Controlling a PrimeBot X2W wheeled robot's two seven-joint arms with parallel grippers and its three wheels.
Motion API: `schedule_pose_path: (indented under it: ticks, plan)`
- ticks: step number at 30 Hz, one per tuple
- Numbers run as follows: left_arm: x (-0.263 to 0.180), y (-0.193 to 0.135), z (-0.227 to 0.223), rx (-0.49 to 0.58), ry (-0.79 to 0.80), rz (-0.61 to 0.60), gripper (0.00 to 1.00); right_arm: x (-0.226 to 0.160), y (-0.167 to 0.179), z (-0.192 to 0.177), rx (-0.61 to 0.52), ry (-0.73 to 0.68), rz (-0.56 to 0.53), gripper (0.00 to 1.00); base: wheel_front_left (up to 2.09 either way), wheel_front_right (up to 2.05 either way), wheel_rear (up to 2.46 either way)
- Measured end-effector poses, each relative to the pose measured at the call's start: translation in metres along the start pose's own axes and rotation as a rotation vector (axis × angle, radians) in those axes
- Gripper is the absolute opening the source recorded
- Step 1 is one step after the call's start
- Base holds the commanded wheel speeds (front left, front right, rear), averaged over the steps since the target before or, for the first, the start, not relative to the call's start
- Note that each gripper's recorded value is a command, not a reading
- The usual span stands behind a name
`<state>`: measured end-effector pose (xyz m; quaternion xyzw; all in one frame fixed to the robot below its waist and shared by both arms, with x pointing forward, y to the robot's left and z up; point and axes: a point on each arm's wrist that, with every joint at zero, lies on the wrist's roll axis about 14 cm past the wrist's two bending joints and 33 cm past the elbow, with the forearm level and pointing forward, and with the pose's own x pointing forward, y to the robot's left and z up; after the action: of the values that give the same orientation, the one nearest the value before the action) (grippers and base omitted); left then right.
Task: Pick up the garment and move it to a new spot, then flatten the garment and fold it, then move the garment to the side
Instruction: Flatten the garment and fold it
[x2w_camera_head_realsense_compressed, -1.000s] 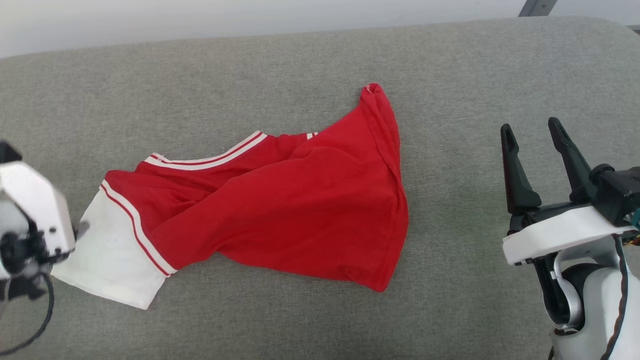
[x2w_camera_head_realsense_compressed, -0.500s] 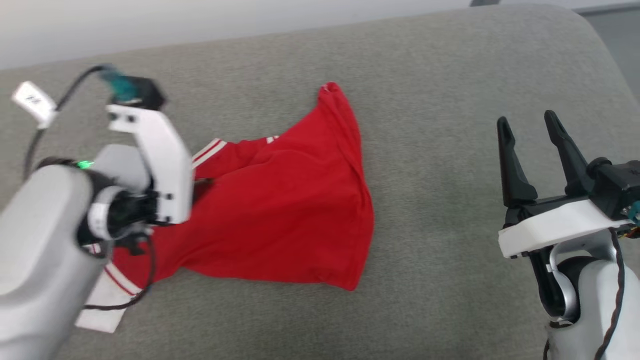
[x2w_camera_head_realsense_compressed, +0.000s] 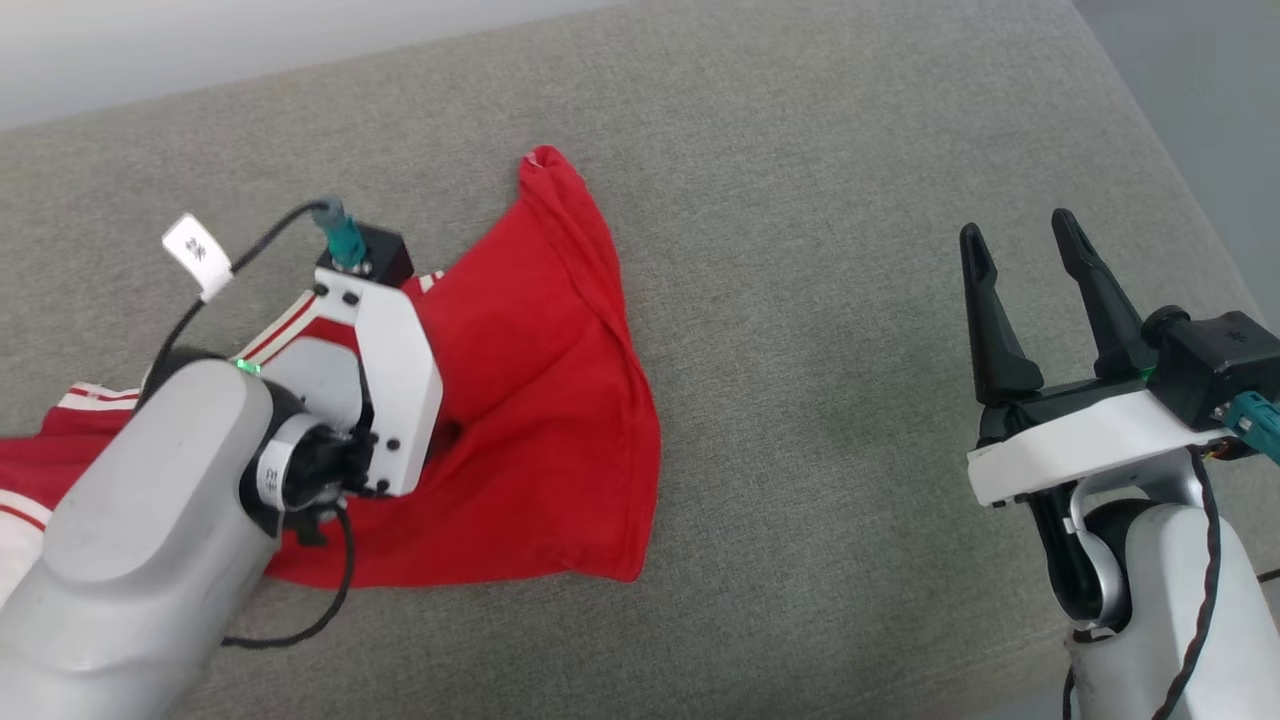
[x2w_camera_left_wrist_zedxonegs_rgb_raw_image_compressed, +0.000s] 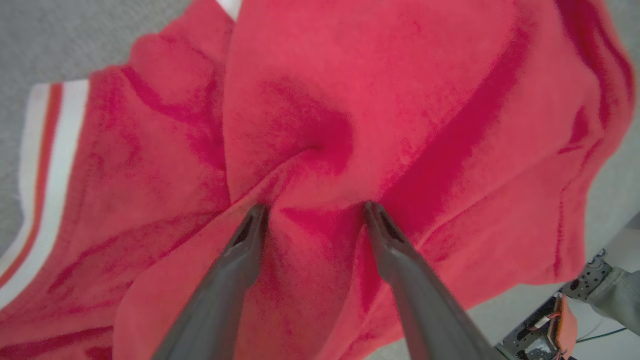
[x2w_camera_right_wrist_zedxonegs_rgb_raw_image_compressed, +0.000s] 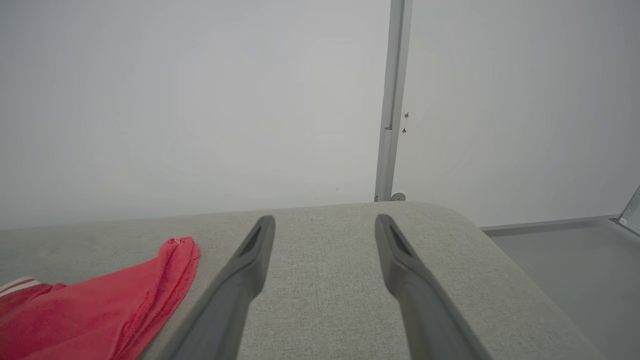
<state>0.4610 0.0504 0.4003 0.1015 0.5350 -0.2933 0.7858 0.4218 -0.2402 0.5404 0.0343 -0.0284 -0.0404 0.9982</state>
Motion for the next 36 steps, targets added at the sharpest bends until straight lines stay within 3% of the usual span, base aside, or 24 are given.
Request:
schedule_pose_path:
  ticks: [1, 2, 18, 27, 29, 31, 32, 33, 36]
  plan:
    - [0.005, 0.000, -0.006, 0.001, 0.025, -0.010, 0.61, -0.001, -0.001, -0.001, 0.002, 0.000, -0.004, 1.00, 0.00, 0.00, 0.00]
    - [0.007, -0.001, -0.008, 0.014, 0.032, -0.019, 0.00, -0.001, -0.003, -0.002, 0.002, 0.003, -0.008, 1.00, 0.00, 0.00, 0.00]
    - [-0.045, -0.035, -0.023, 0.007, -0.047, -0.128, 0.00, 0.001, 0.009, 0.012, -0.016, -0.025, 0.020, 1.00, 0.00, 0.00, 0.00]
    - [-0.055, -0.061, -0.080, 0.024, 0.022, -0.164, 0.00, 0.005, 0.025, 0.012, -0.009, -0.017, 0.063, 1.00, 0.00, 0.00, 0.00]
    - [-0.050, -0.063, -0.093, 0.011, 0.043, -0.168, 0.37, 0.007, 0.029, 0.010, -0.006, -0.009, 0.074, 1.00, 0.00, 0.00, 0.00]
    - [-0.043, -0.062, -0.103, -0.013, 0.056, -0.165, 0.41, 0.009, 0.033, 0.008, -0.005, -0.003, 0.085, 1.00, 0.00, 0.00, 0.00]
    - [-0.041, -0.062, -0.109, -0.026, 0.067, -0.165, 0.65, 0.010, 0.035, 0.007, -0.003, -0.002, 0.090, 1.00, 0.00, 0.00, 0.00]
    - [-0.038, -0.061, -0.114, -0.028, 0.072, -0.166, 1.00, 0.011, 0.036, 0.006, -0.003, 0.002, 0.094, 1.00, 0.00, 0.00, 0.00]
    - [-0.034, -0.057, -0.114, -0.053, 0.046, -0.153, 1.00, 0.013, 0.043, 0.004, -0.001, 0.008, 0.113, 1.00, 0.00, 0.00, 0.00]
